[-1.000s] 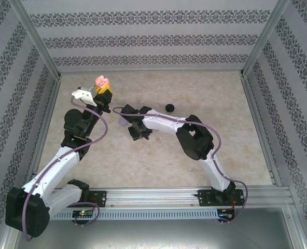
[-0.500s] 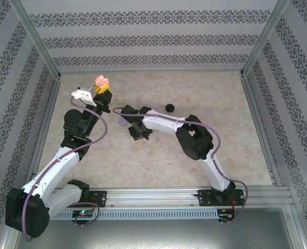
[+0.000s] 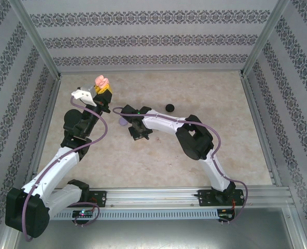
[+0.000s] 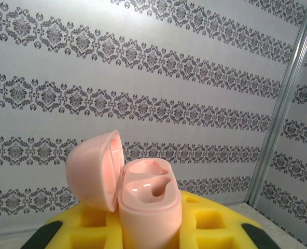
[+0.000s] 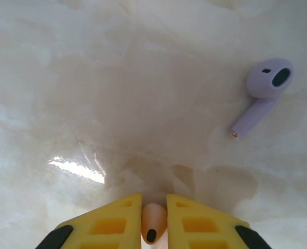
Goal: Insert wireless bluetooth earbuds into charging case
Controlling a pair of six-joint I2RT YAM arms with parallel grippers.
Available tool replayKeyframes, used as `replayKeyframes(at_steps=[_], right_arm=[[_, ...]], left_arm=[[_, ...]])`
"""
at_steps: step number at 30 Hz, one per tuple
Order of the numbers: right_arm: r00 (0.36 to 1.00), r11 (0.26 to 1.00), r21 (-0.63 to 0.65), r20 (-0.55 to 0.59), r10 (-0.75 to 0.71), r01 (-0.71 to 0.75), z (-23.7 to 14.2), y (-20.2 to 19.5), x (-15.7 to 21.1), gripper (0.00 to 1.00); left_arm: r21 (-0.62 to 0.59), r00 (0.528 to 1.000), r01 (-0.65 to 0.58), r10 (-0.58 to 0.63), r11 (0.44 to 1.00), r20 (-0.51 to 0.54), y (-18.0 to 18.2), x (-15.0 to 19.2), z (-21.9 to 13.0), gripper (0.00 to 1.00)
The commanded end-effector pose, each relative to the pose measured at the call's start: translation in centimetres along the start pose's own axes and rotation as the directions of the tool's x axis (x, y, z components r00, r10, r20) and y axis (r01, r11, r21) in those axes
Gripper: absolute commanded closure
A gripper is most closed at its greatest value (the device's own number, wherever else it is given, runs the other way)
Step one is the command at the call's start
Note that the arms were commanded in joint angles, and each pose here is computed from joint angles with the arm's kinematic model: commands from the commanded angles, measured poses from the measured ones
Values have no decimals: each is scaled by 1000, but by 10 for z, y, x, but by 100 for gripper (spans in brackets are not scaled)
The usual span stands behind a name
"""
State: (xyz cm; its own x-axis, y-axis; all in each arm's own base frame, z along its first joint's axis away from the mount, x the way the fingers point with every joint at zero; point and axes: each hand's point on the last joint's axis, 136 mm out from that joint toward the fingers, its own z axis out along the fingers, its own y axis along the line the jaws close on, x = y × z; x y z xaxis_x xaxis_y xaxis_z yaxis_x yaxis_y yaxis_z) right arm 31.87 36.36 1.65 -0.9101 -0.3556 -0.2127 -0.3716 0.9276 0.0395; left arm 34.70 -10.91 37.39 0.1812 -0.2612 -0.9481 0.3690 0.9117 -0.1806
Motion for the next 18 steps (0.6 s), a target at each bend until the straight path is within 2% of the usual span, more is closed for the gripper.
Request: replayKeyframes(at_steps=[1,11,18], right_arm=[[1000,1000,-3,17,-14,14,-4,2,2,84],[973,999,-54,232,14,-1,-93,-16,-26,85],[895,994,-104,440,68,-25,-185,-56,-42,86]], left_arm=[[26,999,-11,10,1000,49,-5,-17,-2,100],[113,998,-60,59,992,6,-21,-13,-2,100],[251,995,-88,98,964,-29,-43,0,-3,100]])
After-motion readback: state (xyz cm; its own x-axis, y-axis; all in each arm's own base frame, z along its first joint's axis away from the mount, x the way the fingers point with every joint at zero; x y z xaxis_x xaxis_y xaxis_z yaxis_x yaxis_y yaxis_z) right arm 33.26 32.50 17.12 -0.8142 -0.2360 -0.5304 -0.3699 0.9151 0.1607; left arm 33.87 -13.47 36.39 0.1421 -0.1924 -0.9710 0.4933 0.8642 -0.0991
